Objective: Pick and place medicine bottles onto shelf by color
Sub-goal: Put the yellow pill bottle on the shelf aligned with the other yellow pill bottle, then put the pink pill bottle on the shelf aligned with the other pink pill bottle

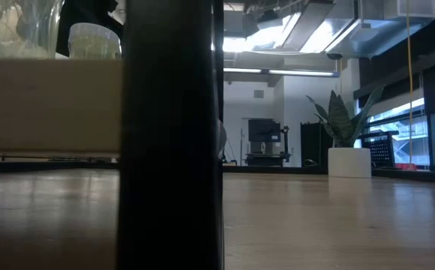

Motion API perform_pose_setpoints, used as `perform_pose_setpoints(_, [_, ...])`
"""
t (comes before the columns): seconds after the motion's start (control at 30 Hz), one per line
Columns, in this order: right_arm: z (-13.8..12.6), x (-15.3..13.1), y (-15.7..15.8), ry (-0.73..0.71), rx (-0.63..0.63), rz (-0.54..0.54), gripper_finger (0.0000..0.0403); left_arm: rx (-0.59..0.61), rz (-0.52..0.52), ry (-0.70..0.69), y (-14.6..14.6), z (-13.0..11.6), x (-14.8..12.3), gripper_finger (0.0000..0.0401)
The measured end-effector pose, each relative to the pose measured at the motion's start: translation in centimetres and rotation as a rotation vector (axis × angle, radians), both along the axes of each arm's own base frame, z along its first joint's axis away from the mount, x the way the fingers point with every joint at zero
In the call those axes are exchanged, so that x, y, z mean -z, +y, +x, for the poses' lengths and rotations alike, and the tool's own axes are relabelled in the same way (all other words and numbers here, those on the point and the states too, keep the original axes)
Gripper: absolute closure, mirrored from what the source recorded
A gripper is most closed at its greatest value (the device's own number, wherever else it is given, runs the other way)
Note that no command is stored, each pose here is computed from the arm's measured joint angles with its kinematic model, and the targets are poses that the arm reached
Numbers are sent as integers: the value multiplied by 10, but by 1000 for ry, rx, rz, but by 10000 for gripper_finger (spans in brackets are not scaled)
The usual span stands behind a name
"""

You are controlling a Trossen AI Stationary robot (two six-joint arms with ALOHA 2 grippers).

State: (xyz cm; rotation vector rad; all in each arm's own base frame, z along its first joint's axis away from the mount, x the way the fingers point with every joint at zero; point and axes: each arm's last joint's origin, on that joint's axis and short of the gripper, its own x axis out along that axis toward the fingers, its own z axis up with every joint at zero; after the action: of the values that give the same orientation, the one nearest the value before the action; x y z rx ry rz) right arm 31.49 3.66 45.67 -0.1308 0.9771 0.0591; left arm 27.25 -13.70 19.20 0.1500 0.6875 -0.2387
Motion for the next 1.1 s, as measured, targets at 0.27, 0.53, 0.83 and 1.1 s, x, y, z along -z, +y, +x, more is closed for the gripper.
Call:
perform_pose_setpoints(0.27, [0, 0, 0, 0, -20, -13, 155, 0, 0, 0, 0, 0, 0, 242])
perform_pose_setpoints(0.53, [0, 0, 0, 1, -23, -16, 155, 0, 0, -1, 0, 0, 0, 242])
perform_pose_setpoints(0.83, [0, 0, 0, 1, -23, -16, 155, 0, -2, -2, 0, 0, 0, 241])
perform_pose_setpoints(1.1, [0, 0, 0, 1, -24, -16, 155, 10, -29, -32, -1, -4, -11, 241])
